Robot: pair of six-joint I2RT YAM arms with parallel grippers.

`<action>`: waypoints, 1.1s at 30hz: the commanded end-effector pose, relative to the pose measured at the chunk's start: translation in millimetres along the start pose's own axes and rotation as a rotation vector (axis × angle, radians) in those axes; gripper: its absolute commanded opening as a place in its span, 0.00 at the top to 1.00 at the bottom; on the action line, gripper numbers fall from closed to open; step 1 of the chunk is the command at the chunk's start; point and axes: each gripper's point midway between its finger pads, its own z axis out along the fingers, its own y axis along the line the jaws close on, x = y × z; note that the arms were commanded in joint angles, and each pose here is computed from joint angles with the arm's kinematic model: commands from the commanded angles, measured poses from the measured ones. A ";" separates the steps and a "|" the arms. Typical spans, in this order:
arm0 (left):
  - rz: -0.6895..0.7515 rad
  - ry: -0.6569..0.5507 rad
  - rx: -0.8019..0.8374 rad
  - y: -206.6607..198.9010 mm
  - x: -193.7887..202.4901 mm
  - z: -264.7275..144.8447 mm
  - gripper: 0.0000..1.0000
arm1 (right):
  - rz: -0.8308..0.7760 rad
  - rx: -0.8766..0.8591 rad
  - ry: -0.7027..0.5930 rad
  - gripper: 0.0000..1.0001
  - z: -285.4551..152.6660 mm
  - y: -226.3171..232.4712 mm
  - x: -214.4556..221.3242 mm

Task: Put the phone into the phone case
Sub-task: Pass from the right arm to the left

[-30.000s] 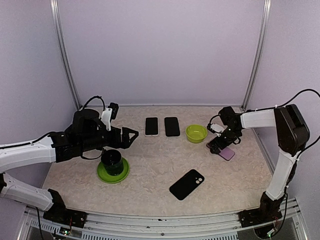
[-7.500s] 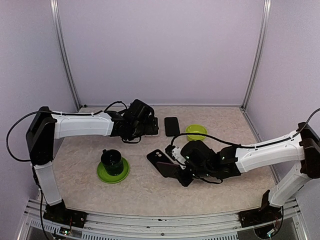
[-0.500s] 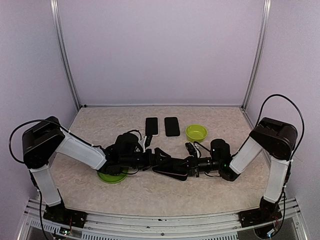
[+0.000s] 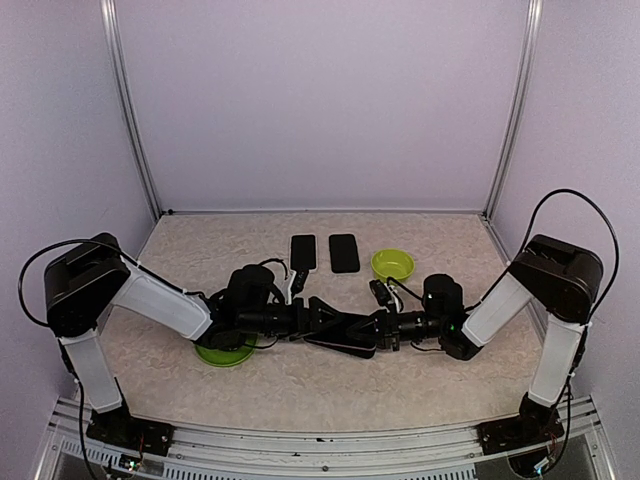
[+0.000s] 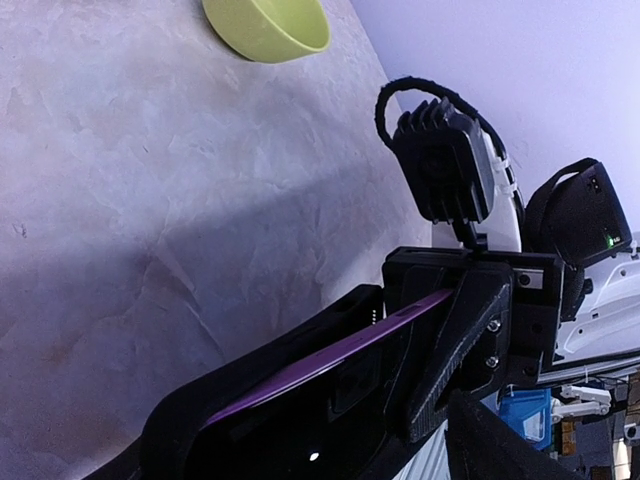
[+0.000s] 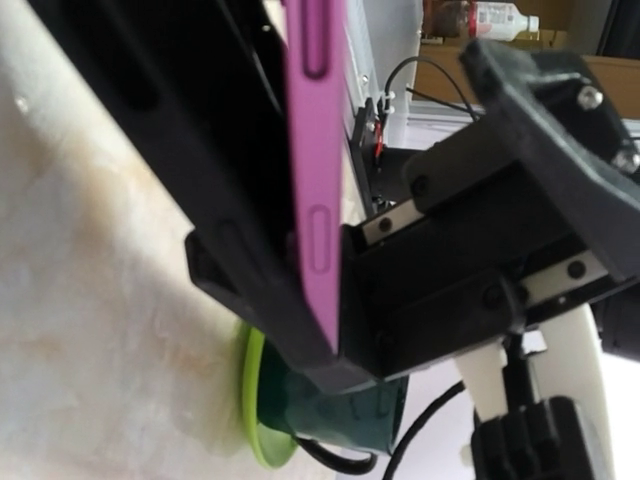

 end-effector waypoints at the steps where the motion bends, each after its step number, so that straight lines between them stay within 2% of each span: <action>1: 0.099 0.008 0.194 -58.6 -0.2 -3.0 0.23 | -0.080 -0.059 -0.004 1.00 0.2 19.5 -3.9; 8: 0.125 0.022 0.247 -71.6 4.1 -5.4 0.41 | -0.077 -0.061 0.008 1.00 0.3 17.1 -0.9; 14: 0.151 0.023 0.274 -81.5 5.6 -8.5 0.45 | -0.078 -0.064 0.016 1.00 0.4 17.3 0.5; 20: 0.169 0.025 0.306 -90.7 6.0 -12.5 0.60 | -0.082 -0.068 0.020 1.00 -0.3 19.3 0.8; 24: 0.174 0.031 0.329 -96.2 6.4 -14.1 0.66 | -0.089 -0.073 0.026 1.00 -0.2 21.4 1.0; 33: 0.179 0.034 0.364 -104.8 5.6 -18.0 0.72 | -0.108 -0.086 0.031 0.78 -4.4 26.6 0.1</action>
